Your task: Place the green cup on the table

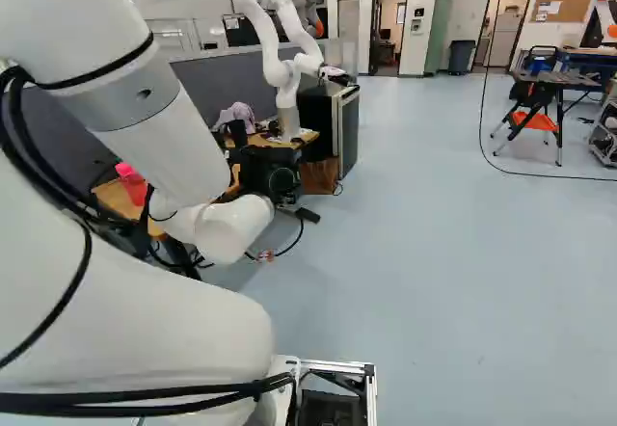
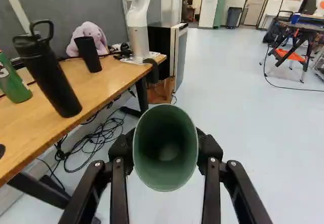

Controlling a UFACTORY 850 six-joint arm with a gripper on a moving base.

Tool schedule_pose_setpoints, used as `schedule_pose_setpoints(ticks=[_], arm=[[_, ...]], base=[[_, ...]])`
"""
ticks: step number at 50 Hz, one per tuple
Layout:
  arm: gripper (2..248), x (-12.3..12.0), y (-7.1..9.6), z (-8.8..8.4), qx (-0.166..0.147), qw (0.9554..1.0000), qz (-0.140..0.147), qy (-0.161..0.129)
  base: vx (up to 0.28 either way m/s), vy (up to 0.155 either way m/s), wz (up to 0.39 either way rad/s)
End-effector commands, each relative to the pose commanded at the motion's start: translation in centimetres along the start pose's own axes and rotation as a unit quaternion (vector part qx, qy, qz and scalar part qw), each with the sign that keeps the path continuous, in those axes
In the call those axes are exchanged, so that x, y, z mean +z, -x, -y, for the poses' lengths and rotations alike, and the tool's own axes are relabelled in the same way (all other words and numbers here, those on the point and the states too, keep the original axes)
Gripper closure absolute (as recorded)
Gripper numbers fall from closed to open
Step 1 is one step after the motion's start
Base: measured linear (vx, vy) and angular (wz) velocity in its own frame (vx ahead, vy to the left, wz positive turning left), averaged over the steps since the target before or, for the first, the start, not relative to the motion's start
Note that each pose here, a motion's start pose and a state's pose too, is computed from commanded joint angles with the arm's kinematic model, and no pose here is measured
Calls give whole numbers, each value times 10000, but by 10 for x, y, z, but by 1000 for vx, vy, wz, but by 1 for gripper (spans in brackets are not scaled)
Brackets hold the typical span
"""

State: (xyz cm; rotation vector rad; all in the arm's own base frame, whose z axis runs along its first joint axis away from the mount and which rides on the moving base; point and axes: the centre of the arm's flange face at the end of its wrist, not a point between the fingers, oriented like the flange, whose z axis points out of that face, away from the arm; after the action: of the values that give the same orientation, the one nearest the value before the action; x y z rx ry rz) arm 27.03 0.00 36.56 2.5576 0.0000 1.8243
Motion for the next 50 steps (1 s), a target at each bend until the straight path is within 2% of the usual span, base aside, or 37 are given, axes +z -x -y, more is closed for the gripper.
schedule_pose_setpoints(ticks=[42, 43, 50], arm=[[122, 0, 0, 0, 0, 10000, 0, 0], [122, 8, -4, 0, 0, 10000, 23, 0], [122, 20, -10, 1, -41, 10000, 49, -50]], base=[[324, -2, -59], [303, 30, -24], [162, 8, 74]])
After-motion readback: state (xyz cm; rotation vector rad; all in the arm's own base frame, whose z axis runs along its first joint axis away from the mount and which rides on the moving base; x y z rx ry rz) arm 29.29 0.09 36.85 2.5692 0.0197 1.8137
